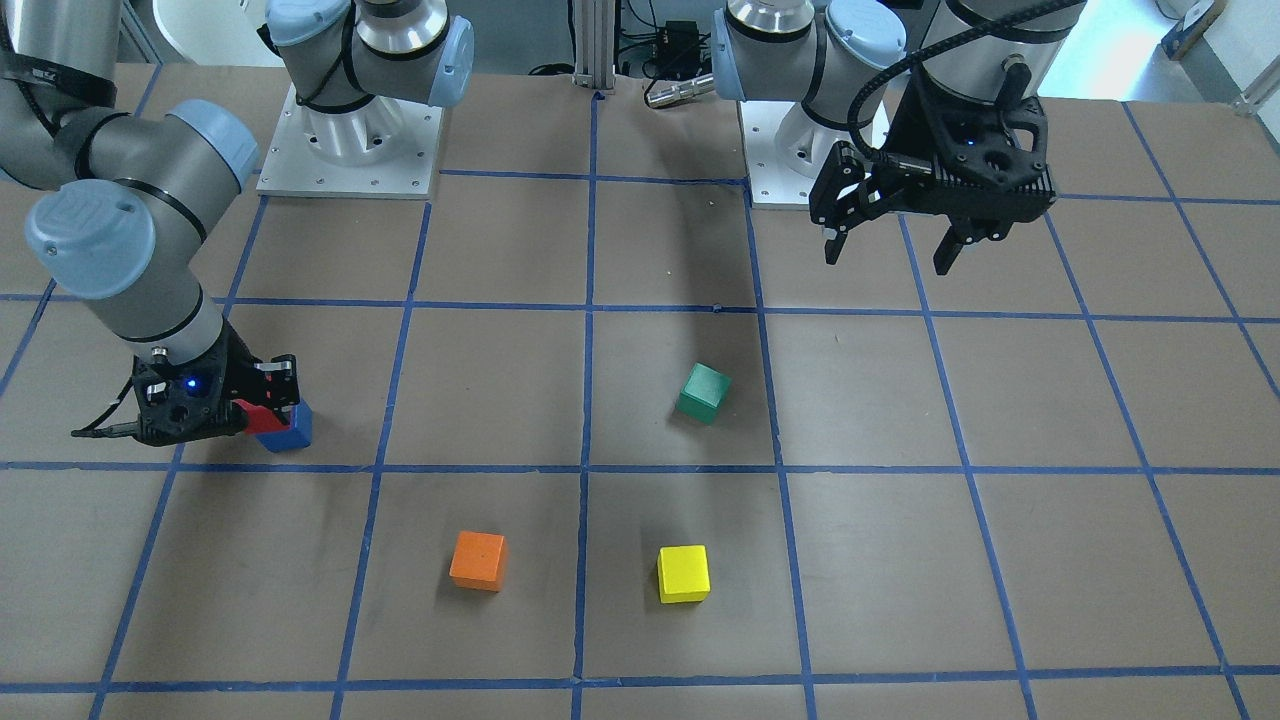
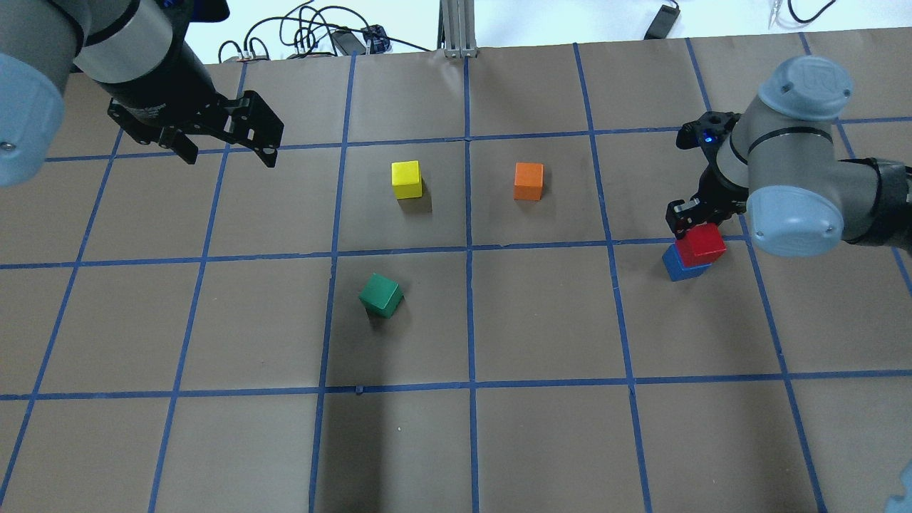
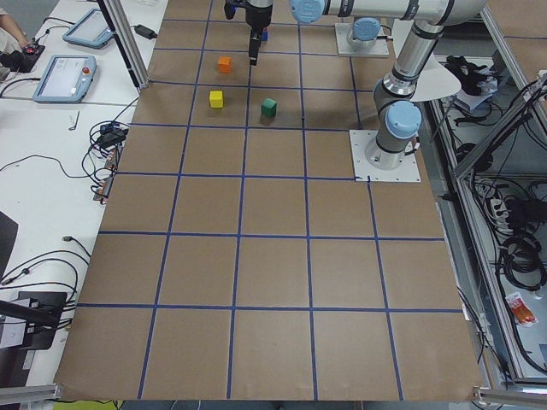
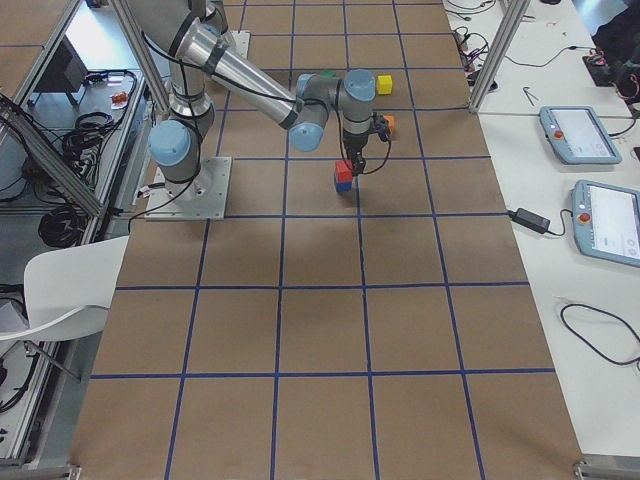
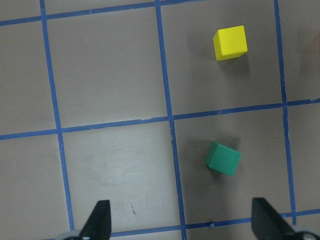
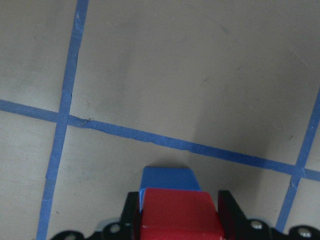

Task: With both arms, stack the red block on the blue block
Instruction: 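Lower the red cube onto the blue cube and open the right gripper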

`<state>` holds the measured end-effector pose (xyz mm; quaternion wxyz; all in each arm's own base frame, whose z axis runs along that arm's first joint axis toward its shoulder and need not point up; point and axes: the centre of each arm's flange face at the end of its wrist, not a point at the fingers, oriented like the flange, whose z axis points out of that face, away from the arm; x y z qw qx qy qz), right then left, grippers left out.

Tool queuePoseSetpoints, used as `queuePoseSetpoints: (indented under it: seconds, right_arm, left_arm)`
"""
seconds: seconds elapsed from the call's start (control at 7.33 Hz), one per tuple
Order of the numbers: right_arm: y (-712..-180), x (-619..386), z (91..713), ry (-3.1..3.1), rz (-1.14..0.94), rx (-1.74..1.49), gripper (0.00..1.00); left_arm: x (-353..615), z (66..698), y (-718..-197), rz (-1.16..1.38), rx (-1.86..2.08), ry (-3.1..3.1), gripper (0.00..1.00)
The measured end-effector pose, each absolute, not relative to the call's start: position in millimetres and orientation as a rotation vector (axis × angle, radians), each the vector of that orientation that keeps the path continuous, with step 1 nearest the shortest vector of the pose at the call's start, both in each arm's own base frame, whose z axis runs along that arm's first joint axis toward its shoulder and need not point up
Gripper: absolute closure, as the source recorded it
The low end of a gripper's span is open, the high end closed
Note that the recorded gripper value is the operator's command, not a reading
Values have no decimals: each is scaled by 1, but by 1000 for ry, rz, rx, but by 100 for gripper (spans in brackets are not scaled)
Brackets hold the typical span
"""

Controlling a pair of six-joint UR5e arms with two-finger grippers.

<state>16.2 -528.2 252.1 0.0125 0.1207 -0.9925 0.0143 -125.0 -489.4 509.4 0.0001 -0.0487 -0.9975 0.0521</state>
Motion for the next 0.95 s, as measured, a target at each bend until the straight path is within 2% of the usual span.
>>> queuePoseSetpoints:
  seconds: [0.14,0.41,0.95]
  right_arm:
    - [-528,16,251,-3094,41,373,28]
    - [-527,16,250,-3095,37,369,0]
    - [-529,14,256,-3079,22,361,0]
  left_arm:
    - [-125,509,-490,163,-153,-3133,0]
    - [-125,509,-490,161,-153,-3133,0]
    - [-125,509,-490,163,-153,-3133,0]
